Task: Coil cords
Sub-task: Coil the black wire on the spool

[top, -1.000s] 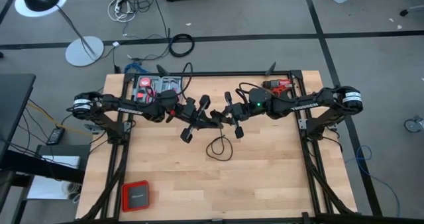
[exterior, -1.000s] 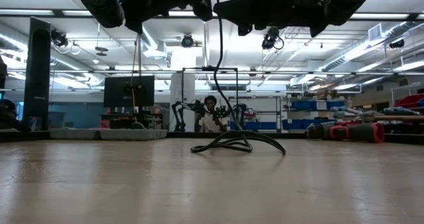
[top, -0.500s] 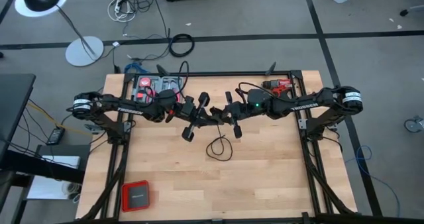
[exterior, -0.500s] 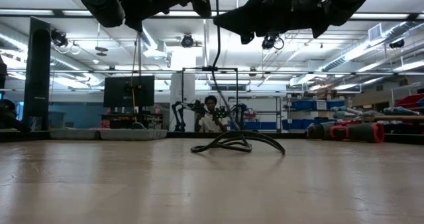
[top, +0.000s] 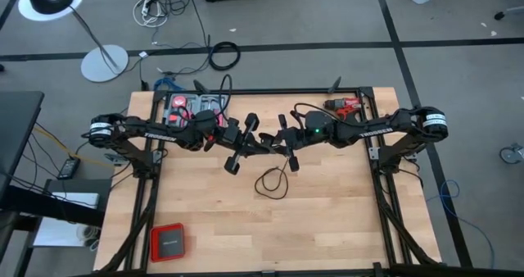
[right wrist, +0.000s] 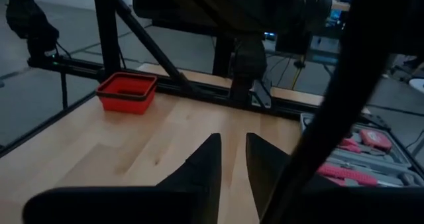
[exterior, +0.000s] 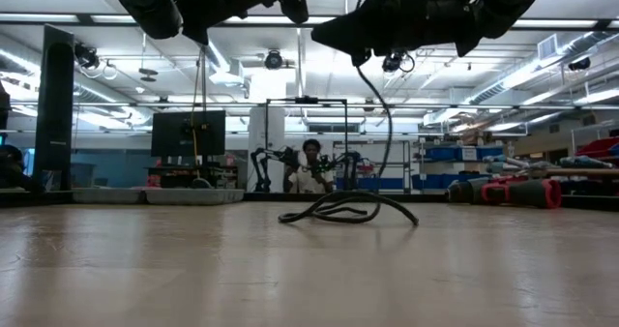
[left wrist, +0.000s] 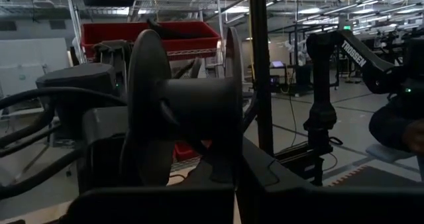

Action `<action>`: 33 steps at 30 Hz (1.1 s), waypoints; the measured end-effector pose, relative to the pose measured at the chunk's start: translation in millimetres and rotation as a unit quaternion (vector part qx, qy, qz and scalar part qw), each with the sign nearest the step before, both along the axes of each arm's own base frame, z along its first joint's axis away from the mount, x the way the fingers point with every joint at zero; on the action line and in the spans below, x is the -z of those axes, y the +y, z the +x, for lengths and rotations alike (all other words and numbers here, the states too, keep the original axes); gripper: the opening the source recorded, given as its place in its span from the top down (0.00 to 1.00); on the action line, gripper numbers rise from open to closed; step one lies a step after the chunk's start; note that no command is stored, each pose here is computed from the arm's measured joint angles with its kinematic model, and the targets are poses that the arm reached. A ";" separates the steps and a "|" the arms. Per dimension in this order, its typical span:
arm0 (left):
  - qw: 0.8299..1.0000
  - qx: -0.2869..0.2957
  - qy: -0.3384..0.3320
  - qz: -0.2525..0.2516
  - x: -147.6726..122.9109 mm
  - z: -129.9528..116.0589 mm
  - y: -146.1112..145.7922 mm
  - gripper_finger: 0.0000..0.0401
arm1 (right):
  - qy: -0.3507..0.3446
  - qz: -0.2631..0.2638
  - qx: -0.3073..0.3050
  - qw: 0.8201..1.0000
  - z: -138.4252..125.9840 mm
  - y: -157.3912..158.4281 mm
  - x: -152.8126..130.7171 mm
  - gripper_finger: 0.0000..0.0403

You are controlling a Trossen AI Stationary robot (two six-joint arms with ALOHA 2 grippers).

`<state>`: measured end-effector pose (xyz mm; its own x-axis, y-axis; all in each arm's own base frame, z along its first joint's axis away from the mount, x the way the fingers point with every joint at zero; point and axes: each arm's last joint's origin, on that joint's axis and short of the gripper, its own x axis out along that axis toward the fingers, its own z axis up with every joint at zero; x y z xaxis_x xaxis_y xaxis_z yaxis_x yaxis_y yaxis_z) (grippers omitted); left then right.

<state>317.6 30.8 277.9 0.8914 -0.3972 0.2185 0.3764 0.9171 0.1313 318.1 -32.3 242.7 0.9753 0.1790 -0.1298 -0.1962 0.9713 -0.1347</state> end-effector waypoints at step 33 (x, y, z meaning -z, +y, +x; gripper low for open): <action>0.950 -0.084 0.296 -0.041 57.2 -1.1 3.7 1.00 | 0.246 0.065 0.005 0.967 -35.2 2.8 20.8 0.85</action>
<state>316.5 34.5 220.7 0.9170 -0.2408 -0.3179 0.2086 0.9690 -0.1321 282.9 -29.5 221.9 0.8029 0.2150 -0.5560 -0.1953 0.9761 0.0955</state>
